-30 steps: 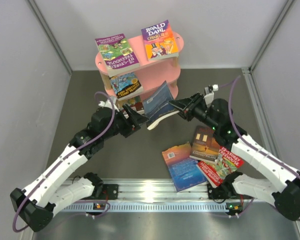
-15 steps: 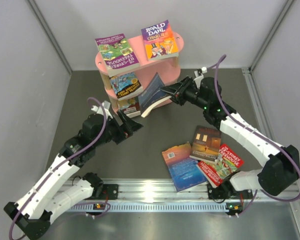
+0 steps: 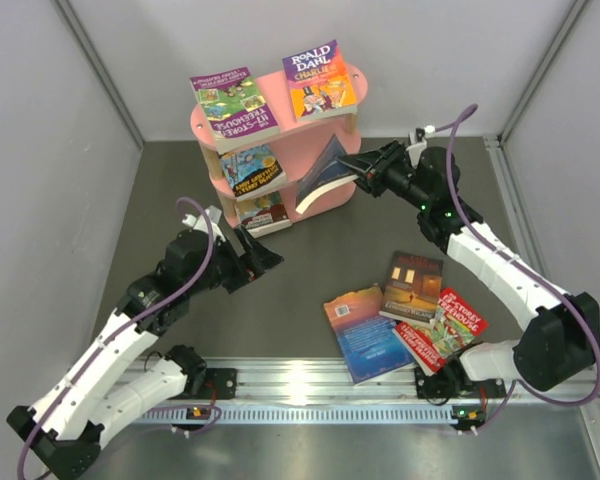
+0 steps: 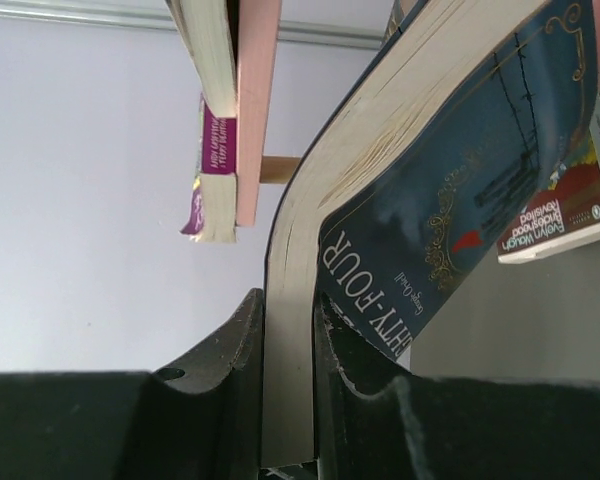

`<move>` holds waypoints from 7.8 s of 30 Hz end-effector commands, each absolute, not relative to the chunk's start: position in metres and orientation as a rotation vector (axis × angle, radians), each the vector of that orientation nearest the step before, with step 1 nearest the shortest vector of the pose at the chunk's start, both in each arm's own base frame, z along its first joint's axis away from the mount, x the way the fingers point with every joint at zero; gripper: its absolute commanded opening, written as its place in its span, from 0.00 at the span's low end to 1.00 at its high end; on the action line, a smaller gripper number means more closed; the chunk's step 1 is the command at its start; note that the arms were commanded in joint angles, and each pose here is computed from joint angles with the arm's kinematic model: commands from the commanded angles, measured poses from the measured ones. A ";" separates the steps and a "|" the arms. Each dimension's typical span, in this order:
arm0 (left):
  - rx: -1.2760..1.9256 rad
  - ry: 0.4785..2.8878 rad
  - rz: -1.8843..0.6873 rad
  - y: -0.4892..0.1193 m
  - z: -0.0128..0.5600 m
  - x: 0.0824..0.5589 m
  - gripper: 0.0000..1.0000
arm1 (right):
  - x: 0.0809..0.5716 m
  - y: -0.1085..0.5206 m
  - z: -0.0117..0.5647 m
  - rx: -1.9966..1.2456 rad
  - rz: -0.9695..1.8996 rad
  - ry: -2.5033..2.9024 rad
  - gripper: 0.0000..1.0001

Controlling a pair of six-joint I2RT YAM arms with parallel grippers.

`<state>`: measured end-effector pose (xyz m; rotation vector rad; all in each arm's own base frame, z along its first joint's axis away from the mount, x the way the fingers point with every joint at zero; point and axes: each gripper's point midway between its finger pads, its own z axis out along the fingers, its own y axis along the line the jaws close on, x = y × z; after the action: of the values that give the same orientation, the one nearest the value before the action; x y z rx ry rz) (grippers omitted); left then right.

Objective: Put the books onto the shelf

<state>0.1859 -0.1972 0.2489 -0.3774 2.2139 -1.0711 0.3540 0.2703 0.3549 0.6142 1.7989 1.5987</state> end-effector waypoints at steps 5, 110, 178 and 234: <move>-0.349 2.203 -1.039 -0.195 0.256 0.189 0.89 | 0.358 0.242 0.465 0.507 1.754 1.338 0.00; -0.526 2.257 -0.877 -0.160 0.229 0.175 0.74 | 0.437 0.337 0.309 0.367 1.556 1.732 0.00; -0.498 2.298 -0.495 -0.187 0.198 0.377 0.03 | 0.359 0.423 0.239 0.143 1.330 2.225 0.00; -0.382 2.340 -0.693 -0.151 0.208 0.214 0.62 | 0.282 0.057 0.178 0.650 0.562 2.353 1.00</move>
<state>0.2184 -0.1512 0.2044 -0.4145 2.3450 -0.6772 0.2845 0.0773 0.1822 0.6188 2.2873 0.5624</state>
